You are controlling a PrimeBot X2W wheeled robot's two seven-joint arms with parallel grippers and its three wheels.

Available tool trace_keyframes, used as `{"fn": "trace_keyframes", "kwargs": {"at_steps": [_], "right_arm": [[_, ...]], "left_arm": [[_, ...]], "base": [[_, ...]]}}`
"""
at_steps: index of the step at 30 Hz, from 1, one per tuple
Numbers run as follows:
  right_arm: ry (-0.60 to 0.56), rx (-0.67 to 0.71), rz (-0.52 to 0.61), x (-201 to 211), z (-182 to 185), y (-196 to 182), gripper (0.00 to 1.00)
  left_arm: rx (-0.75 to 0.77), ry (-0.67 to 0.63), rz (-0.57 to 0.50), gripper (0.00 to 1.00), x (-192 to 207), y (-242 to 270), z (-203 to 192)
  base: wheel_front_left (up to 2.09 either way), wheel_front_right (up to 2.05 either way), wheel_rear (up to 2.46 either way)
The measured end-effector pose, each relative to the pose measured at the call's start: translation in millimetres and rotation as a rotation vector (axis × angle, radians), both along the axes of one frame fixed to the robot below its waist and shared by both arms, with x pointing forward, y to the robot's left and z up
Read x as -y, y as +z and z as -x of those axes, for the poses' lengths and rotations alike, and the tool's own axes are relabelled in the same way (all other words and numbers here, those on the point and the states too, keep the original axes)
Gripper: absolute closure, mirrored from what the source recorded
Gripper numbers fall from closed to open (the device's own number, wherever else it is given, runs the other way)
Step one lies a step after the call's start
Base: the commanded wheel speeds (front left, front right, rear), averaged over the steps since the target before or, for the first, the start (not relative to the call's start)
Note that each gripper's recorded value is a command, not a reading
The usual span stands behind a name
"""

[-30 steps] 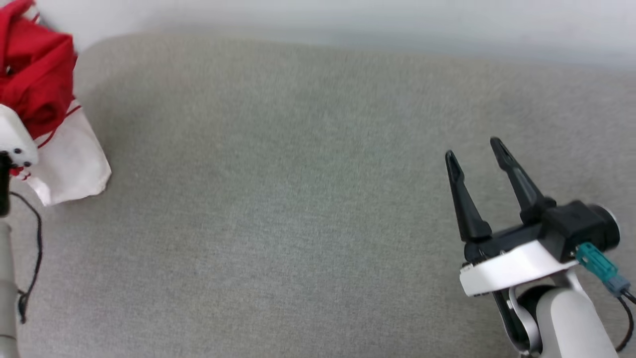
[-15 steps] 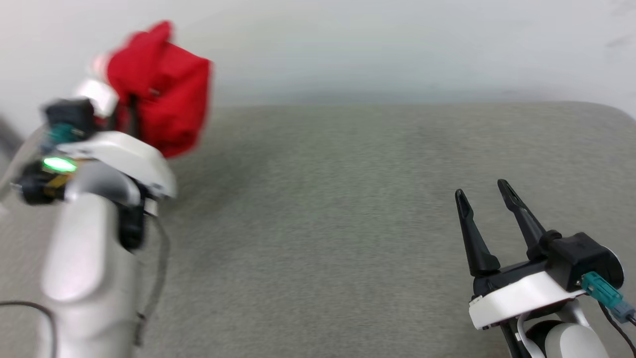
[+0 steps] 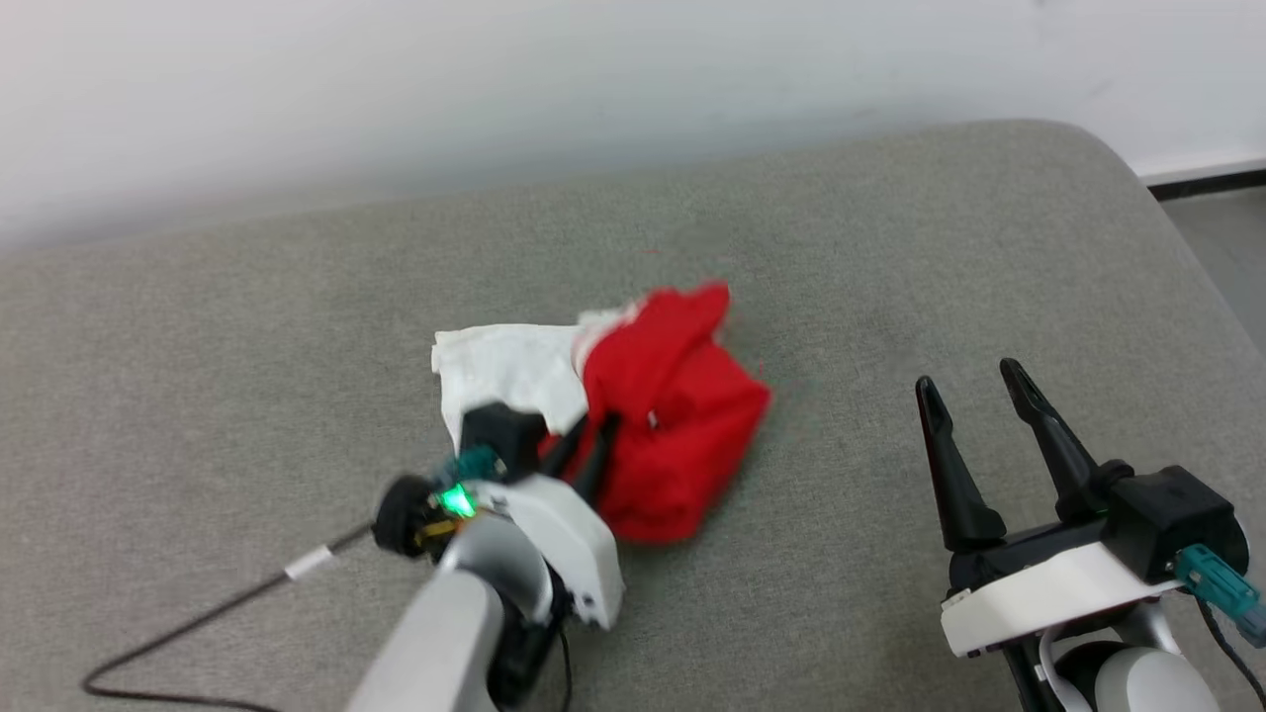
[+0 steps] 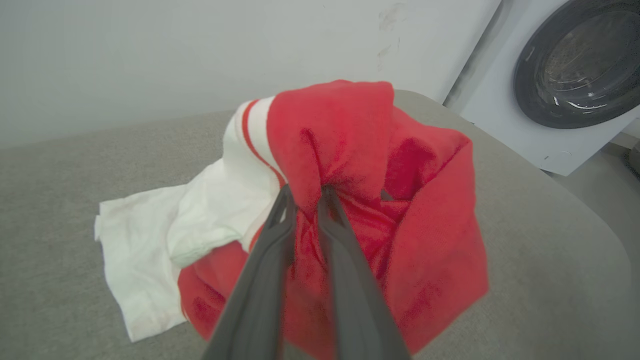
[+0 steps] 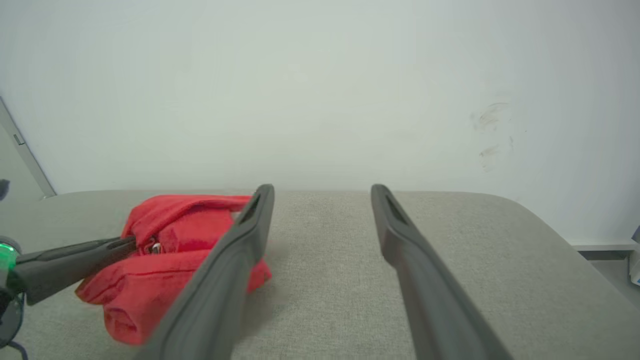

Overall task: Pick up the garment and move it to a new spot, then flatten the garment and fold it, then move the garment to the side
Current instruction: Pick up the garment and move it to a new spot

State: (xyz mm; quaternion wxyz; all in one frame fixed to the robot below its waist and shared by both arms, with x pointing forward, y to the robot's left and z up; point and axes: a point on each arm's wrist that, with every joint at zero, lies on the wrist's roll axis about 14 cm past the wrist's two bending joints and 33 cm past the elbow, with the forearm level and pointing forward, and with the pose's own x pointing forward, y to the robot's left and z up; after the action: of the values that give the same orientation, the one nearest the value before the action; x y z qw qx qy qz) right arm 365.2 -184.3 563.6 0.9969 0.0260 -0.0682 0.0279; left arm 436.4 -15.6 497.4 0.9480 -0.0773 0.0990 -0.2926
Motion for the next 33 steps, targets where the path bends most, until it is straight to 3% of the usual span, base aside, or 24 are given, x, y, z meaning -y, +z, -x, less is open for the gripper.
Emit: {"fn": "trace_keyframes", "kwargs": {"at_steps": [5,6,7,8,9,17,20,21,27,33], "right_arm": [[-0.001,-0.034,-0.008,0.5,-5.4,-12.2,0.0],[0.006,-0.034,-0.009,-1.5,-7.0,-12.9,0.0],[0.013,-0.033,-0.01,-3.8,-9.1,-13.2,0.0],[0.02,-0.032,-0.01,-5.8,-11.3,-12.9,0.0],[0.027,-0.03,-0.01,-8.1,-13.4,-12.4,0.0],[0.065,-0.015,-0.004,-20.3,-19.3,-7.9,0.0],[0.071,-0.009,0.0,-22.6,-18.5,-4.7,0.0],[0.074,-0.008,0.002,-23.4,-16.1,-3.7,0.0],[0.077,-0.027,0.02,-24.9,-8.1,-5.7,0.0],[0.068,-0.055,0.017,-21.9,5.4,-11.8,0.0]], "left_arm": [[-0.172,-0.097,-0.049,1.0,19.7,-60.6,46.0],[-0.201,-0.107,-0.048,0.96,21.3,-67.9,54.0],[-0.211,-0.117,-0.054,0.66,22.6,-72.1,59.3],[-0.213,-0.124,-0.063,0.27,22.9,-74.1,62.2],[-0.212,-0.125,-0.059,0.0,23.1,-73.9,63.8],[0.045,0.008,0.08,0.0,1.7,-6.8,40.6],[0.146,0.119,0.12,0.0,-25.1,20.8,29.5],[0.205,0.24,0.129,0.0,-61.2,36.6,22.7],[0.259,0.446,0.069,0.0,-135.2,44.3,27.4],[0.257,0.525,0.005,0.0,-172.8,37.8,49.1]], "base": [[0.0,0.0,0.0],[0.0,0.0,0.0],[0.0,0.0,0.0],[0.0,0.0,0.0],[0.0,0.0,0.0],[0.0,0.0,0.0],[0.0,0.0,0.0],[0.0,0.0,0.0],[0.0,0.0,0.0],[0.0,0.0,0.0]]}}
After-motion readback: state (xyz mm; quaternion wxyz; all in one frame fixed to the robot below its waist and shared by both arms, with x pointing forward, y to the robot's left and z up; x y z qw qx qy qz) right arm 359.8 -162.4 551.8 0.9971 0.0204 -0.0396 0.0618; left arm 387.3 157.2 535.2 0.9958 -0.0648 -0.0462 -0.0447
